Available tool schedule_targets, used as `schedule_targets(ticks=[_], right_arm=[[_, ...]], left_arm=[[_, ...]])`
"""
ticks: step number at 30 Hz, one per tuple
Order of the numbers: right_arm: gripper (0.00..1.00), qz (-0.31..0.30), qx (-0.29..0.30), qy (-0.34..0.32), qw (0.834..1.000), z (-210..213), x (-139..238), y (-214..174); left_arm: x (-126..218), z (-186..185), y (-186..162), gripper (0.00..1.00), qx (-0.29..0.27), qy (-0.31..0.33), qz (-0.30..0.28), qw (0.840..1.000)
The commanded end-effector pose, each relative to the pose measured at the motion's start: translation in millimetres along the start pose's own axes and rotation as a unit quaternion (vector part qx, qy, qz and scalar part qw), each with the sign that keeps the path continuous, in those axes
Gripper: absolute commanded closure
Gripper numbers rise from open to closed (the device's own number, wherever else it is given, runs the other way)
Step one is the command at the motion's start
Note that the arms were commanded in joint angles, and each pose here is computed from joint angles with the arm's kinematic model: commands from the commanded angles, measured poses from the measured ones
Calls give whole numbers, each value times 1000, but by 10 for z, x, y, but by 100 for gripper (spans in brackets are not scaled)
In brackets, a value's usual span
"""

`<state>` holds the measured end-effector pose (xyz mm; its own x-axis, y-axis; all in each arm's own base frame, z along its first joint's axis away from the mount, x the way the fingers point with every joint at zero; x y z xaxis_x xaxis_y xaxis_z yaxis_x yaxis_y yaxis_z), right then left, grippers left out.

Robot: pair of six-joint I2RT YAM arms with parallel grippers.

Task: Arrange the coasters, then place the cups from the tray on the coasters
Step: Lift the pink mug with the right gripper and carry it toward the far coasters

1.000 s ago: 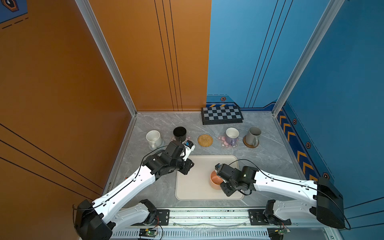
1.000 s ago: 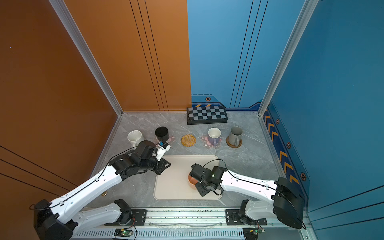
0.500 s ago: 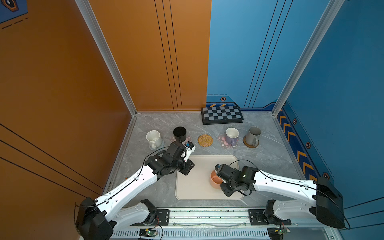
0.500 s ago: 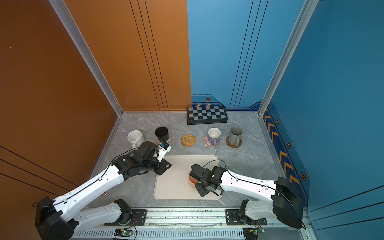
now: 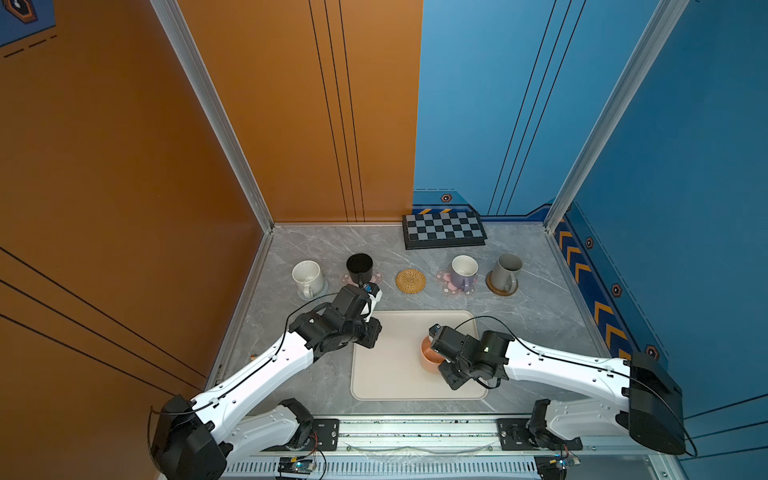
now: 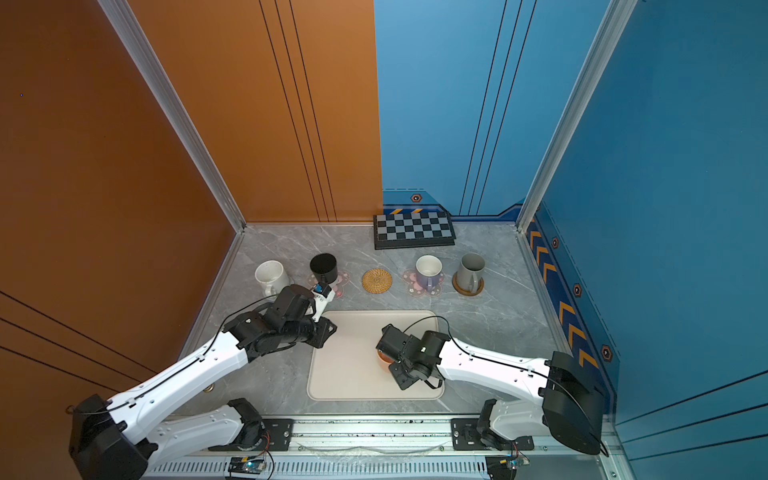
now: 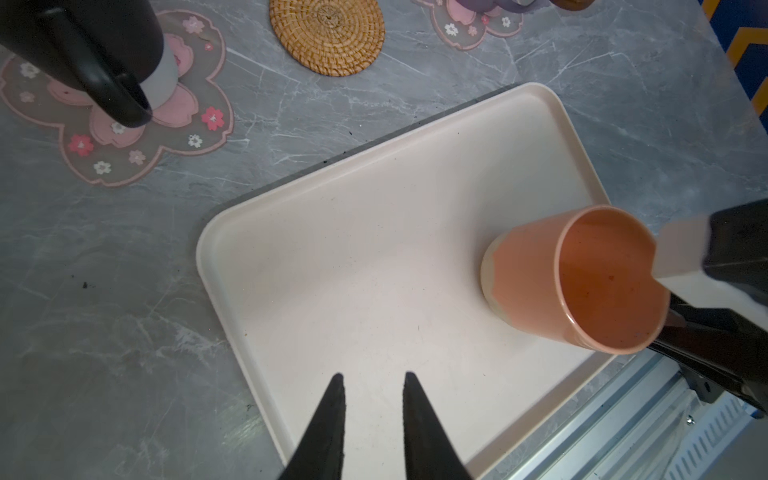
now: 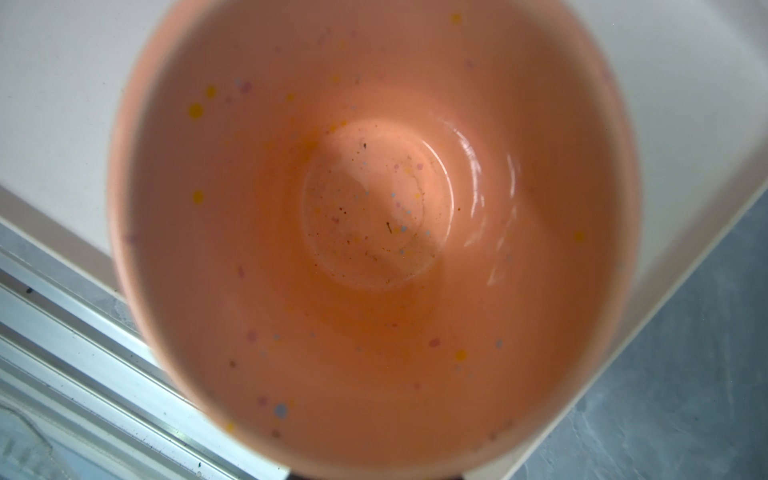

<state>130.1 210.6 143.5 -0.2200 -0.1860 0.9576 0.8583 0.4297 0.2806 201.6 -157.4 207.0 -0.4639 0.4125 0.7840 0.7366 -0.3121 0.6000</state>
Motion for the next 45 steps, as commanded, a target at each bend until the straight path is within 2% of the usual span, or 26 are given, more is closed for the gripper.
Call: schedule_targets(ticks=[1,12,30,36,45], right_arm=[[100,-50,-17,-3,999,47,128,284],[100,-64,-36,-9,997,73,132,780],[100,-110,-132,-30,985,-255,51,1921],[100,-122,-162,-46,978,-371,-11,2161],[100,-143,-169,-70,973,-409,-51,2381]], left_arm=[[40,112,-31,73,28,37,-13,999],[26,205,-175,73,47,60,5,997],[-65,288,-385,73,67,73,28,995],[-124,293,-330,74,71,66,28,995],[-284,317,-311,75,80,58,39,994]])
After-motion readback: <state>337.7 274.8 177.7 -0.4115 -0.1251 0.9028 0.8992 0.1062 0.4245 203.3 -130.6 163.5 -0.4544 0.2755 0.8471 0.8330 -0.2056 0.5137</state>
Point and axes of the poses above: each gripper's point midway between its finger pads, its own x axis back along the fingers, its own z axis along the line the jaws close on, y = z × x, the point moved 7 cm from there along x, back along the fingers, and after that the axes turned 7 degrees about -x, right-handed, at the moved point
